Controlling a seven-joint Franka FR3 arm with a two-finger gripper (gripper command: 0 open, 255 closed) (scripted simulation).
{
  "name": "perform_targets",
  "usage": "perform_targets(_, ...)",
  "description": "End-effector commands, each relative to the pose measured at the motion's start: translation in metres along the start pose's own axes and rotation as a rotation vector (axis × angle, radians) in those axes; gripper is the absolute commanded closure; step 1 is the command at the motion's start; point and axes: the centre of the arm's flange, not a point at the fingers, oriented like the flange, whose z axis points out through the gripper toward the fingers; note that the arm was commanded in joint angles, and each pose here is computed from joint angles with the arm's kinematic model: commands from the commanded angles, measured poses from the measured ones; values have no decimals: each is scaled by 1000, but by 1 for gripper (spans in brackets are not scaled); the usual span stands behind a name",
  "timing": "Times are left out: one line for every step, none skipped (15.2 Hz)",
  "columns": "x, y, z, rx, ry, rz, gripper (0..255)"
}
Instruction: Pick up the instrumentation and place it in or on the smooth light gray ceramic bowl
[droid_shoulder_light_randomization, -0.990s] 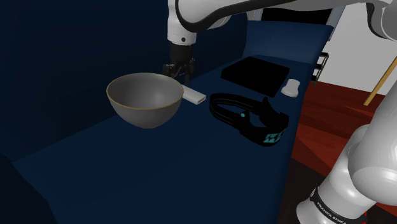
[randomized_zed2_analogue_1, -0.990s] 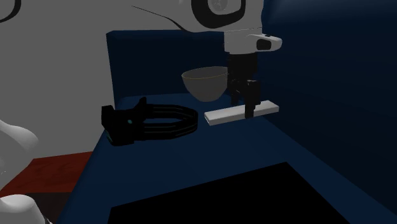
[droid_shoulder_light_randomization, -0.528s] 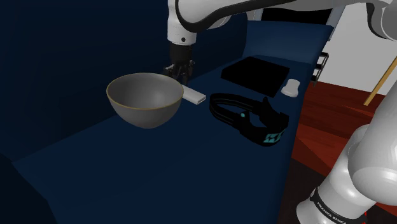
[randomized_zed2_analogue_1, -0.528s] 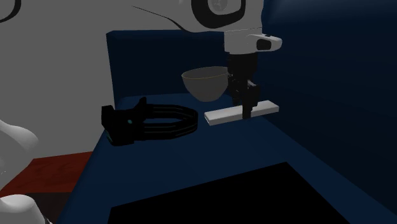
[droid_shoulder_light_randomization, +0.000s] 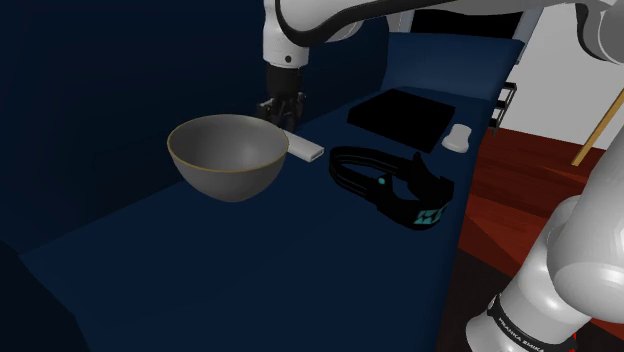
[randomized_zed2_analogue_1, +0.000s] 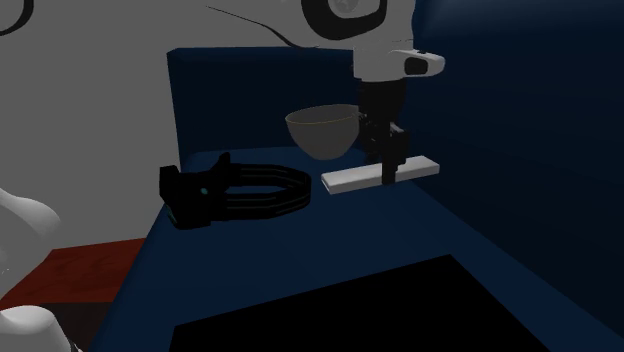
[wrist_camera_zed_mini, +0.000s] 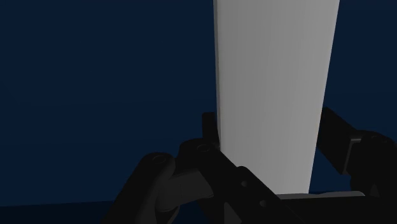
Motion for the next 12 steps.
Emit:
perform_targets(0, -1, -11, 0, 0, 0, 255)
perform_targets(1, -1, -16, 0, 0, 0, 255)
perform_targets(1, 0, -21, 0, 0, 0, 255)
perform_targets(2, 0, -26, 0, 0, 0, 255)
perform_targets(2, 0, -32, 0, 0, 0, 255)
perform_targets(3, 0, -37, 0, 0, 0, 255)
perform_targets(3, 0, -42, 0, 0, 0, 255)
perform_targets(3, 0, -47, 0, 0, 0, 255)
perform_targets(4, 0, -53, 0, 0, 0, 255)
perform_targets(4, 0, -58, 0, 0, 0, 255)
perform_targets(5, 0, -63, 0, 0, 0, 255)
perform_targets(5, 0, -68, 0, 0, 0, 255)
